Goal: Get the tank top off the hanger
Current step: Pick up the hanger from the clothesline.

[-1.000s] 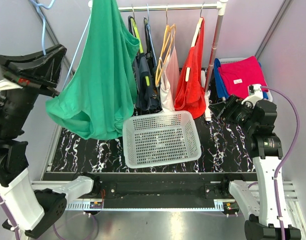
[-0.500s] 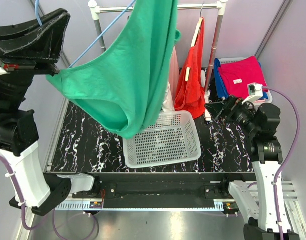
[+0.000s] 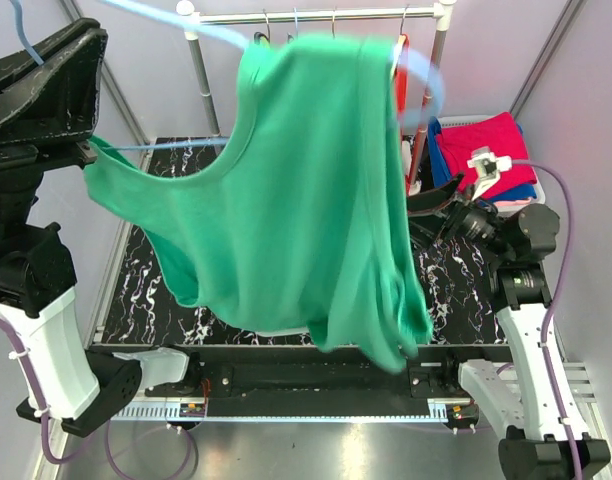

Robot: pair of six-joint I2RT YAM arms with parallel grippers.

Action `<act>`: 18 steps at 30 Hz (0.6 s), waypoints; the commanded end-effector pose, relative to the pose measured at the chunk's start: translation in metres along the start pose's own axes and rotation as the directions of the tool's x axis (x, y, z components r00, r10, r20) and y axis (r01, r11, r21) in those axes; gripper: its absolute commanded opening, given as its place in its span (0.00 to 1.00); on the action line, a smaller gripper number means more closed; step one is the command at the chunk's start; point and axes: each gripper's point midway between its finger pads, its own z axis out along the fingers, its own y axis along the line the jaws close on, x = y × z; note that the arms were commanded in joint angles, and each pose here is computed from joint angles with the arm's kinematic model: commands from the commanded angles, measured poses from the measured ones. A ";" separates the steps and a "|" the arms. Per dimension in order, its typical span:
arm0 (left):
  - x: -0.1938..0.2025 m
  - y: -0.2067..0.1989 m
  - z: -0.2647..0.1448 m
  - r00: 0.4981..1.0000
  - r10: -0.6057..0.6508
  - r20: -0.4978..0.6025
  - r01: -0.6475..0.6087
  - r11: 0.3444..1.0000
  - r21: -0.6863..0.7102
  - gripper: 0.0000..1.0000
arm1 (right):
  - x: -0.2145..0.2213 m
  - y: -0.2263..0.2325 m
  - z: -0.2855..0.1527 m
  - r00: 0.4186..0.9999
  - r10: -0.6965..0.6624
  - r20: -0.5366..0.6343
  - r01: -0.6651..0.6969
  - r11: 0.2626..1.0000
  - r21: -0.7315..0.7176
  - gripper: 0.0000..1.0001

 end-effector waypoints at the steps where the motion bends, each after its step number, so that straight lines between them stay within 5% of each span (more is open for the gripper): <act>1: 0.010 0.012 0.004 1.000 -0.002 0.012 0.002 0.999 -0.034 0.00 | 0.010 0.036 0.001 0.995 -0.077 -0.058 0.067 0.987 -0.145 1.00; 18: 0.077 0.080 0.006 0.969 0.218 -0.121 -0.240 0.944 -0.224 0.00 | 0.016 0.056 -0.020 0.986 -0.164 -0.021 0.161 0.983 -0.089 1.00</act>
